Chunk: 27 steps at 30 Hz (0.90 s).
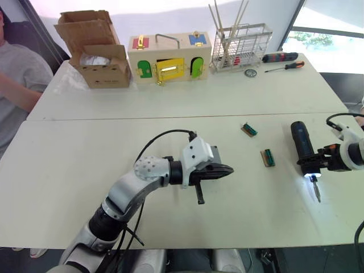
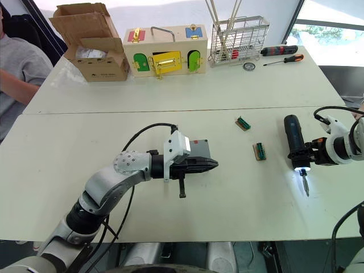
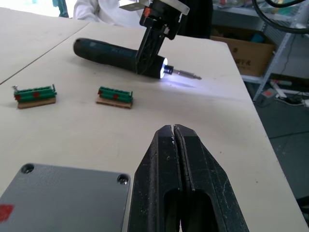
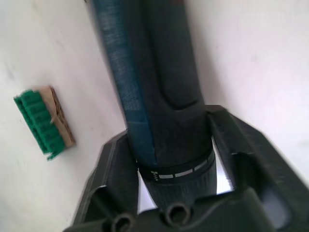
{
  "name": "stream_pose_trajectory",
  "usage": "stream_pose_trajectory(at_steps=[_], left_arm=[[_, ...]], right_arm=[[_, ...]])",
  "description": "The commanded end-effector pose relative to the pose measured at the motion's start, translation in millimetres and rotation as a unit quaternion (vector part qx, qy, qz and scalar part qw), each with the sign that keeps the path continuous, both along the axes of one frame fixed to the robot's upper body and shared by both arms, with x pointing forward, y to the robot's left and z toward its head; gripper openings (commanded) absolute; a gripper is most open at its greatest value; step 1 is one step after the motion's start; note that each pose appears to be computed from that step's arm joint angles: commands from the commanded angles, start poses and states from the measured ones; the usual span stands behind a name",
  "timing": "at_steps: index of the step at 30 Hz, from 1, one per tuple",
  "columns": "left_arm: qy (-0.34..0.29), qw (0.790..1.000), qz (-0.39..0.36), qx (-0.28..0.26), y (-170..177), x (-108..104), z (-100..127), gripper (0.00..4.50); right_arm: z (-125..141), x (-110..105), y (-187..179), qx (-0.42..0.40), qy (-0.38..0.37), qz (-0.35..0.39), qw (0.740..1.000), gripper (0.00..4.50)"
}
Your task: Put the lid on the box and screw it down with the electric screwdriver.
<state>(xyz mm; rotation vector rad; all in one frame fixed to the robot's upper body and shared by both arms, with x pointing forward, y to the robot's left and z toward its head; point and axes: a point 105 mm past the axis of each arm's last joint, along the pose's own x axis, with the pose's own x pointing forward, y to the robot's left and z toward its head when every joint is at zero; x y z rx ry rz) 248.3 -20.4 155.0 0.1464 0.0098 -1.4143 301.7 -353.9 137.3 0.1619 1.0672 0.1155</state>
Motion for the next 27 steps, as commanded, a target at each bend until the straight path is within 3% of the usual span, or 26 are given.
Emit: stream_pose_trajectory(at_steps=[1,3,7,10,13,16,17,19,21,27], left_arm=[[-0.026,1.000,0.005,-0.013,2.6,-2.8,12.1,0.00],[-0.040,0.999,0.017,0.000,5.7,0.4,11.6,0.00],[-0.067,0.995,0.070,0.010,24.0,17.2,18.8,0.00],[-0.081,0.989,0.126,0.007,49.2,33.5,29.4,0.00],[-0.088,0.978,0.189,0.001,78.5,49.4,39.8,0.00],[-0.085,0.967,0.236,0.030,107.6,60.6,36.6,0.00],[-0.085,0.962,0.253,0.056,118.2,66.0,29.1,0.00],[-0.074,0.959,0.254,0.096,131.1,68.6,13.6,0.00],[-0.060,0.963,0.242,0.100,132.1,66.7,8.6,0.00],[-0.024,0.977,0.177,0.120,111.4,50.4,-8.1,0.00]], right_arm=[[6.2,2.9,-8.8,-0.018,-0.009,-0.004,1.000,3.82],[4.9,3.6,-10.0,-0.022,-0.007,-0.003,1.000,4.43],[19.9,14.8,-18.9,-0.055,-0.052,-0.001,0.997,4.47],[57.9,33.4,-22.6,-0.116,-0.144,0.035,0.982,4.47],[108.2,52.9,-0.7,-0.146,-0.282,0.107,0.942,4.47],[141.2,57.6,50.1,-0.140,-0.431,0.216,0.865,4.47],[138.5,52.9,69.9,-0.140,-0.456,0.260,0.840,4.47],[110.6,36.8,112.8,-0.097,-0.449,0.334,0.823,4.47],[86.2,14.7,146.4,-0.038,-0.429,0.394,0.812,4.47],[19.9,-27.1,183.6,0.031,-0.338,0.448,0.827,4.47]])
